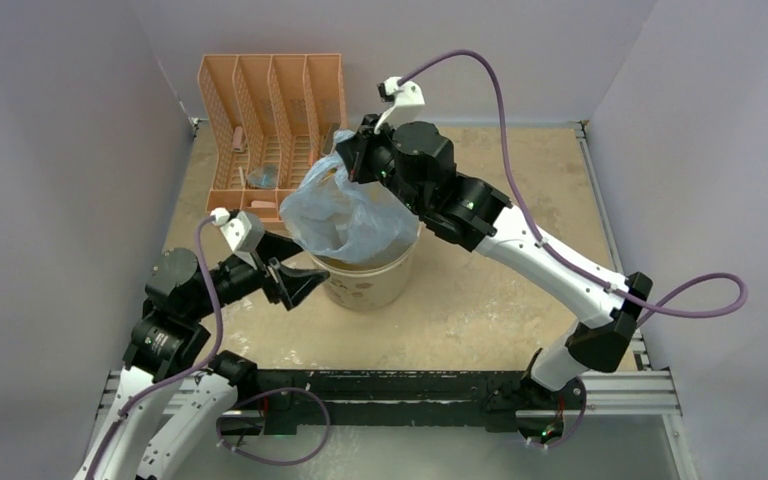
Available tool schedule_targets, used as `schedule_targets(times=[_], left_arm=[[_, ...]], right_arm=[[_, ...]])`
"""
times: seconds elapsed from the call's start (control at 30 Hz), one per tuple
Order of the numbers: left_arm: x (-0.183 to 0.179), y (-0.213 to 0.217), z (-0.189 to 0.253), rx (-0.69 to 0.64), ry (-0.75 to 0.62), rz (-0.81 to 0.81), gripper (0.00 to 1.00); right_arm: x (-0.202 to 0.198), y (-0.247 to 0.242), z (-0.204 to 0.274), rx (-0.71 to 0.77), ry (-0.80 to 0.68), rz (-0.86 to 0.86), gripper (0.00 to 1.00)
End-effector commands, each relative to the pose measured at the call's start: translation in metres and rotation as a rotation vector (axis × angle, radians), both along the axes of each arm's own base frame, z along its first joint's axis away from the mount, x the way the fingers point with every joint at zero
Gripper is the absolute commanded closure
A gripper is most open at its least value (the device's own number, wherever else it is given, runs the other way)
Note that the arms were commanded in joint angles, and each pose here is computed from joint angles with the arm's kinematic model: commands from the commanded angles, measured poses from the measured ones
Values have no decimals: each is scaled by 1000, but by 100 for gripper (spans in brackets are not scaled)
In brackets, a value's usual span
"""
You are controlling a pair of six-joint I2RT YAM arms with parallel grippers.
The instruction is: Put the trash bags into the trash bin
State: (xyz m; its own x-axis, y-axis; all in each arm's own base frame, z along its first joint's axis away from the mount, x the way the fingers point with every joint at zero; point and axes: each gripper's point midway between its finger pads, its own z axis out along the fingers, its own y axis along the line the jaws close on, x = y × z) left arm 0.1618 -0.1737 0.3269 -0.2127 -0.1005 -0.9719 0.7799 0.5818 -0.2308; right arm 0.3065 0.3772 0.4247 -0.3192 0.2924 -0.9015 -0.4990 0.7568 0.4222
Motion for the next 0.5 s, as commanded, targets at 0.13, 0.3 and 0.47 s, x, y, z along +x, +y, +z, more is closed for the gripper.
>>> schedule_targets(times=[0.13, 0.3, 0.47], left_arm=[[-9, -27, -8, -132, 78, -173, 28], [11, -25, -13, -157, 90, -84, 28], [37, -29, -4, -148, 87, -43, 41]], right_arm=[[5, 12, 38, 82, -52, 27, 100], [1, 18, 36, 91, -42, 62, 100], [-6, 18, 21, 83, -19, 96, 100]])
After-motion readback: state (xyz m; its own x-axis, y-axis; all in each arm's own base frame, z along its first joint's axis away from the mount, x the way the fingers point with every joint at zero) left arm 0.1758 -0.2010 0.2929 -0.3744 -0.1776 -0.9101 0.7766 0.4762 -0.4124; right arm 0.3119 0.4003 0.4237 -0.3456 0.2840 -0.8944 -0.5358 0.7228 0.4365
